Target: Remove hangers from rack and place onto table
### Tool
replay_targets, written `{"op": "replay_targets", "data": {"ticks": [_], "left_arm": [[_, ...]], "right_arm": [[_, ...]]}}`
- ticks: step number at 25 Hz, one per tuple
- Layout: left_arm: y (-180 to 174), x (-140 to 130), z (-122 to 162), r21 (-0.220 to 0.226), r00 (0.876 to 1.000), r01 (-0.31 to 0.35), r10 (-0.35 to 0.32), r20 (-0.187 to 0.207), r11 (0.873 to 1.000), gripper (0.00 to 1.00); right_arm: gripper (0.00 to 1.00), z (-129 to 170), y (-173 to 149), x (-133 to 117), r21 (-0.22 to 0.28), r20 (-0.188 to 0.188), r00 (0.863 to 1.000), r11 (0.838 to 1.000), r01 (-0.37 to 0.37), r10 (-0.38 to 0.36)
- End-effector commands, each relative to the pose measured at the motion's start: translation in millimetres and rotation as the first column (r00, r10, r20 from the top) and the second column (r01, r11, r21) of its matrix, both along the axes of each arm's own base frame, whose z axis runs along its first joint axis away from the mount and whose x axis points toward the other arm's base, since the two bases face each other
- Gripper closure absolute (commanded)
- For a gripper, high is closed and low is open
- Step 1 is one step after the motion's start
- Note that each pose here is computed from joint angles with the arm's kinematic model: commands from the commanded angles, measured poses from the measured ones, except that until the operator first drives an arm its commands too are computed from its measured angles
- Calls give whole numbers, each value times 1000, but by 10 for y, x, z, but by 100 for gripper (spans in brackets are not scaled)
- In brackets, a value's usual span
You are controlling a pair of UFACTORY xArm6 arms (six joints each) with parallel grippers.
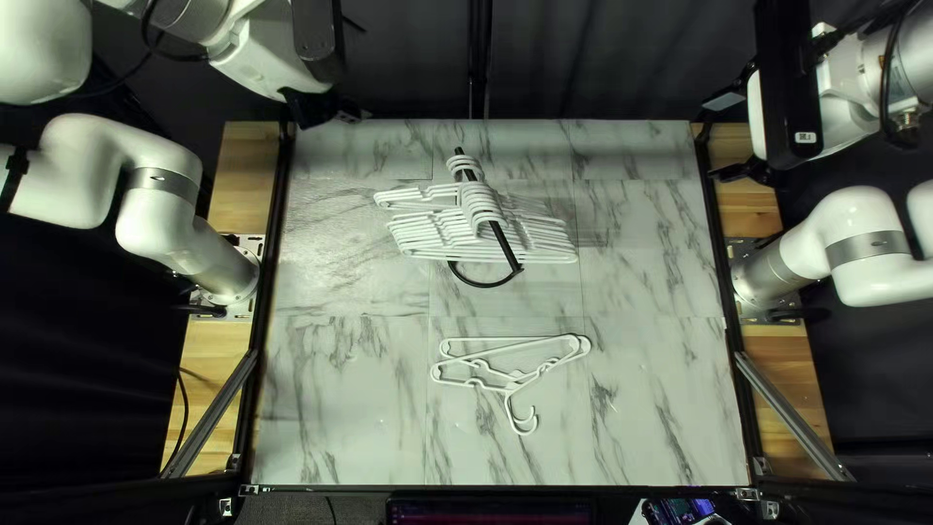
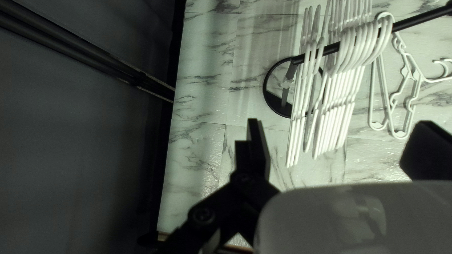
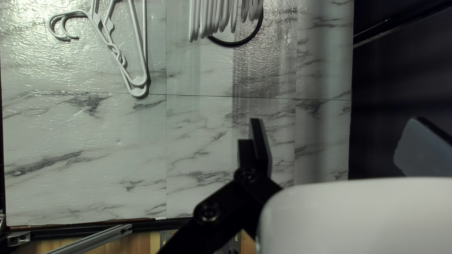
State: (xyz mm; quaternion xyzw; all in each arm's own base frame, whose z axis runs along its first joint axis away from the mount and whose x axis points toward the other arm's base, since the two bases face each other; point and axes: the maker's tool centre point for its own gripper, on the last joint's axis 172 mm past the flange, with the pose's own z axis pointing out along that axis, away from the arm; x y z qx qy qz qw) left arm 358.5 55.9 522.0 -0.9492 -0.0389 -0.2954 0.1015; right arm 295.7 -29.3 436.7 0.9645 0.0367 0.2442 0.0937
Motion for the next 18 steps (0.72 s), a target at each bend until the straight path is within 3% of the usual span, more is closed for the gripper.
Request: {"op": "replay_targets", "data": {"ticks": [1,5,10,14,18], "left_arm": [[0,0,0,0,1000,0,0,0,1000,0],[0,0,0,0,1000,0,0,0,1000,0],[0,0,0,0,1000,0,0,0,1000,0],[0,0,0,0,1000,0,0,0,1000,0],[0,0,0,0,1000,0,0,0,1000,0]], "right_arm": [[0,0,0,0,0,0,1000,1000,0,0],[0,-81,38,42,9,-20,1000,1000,-6,6],[0,-518,289,306,47,-116,992,998,47,-42],[0,-918,583,580,44,-197,976,994,99,-88],[0,-1154,826,785,34,-220,968,991,127,-116]]}}
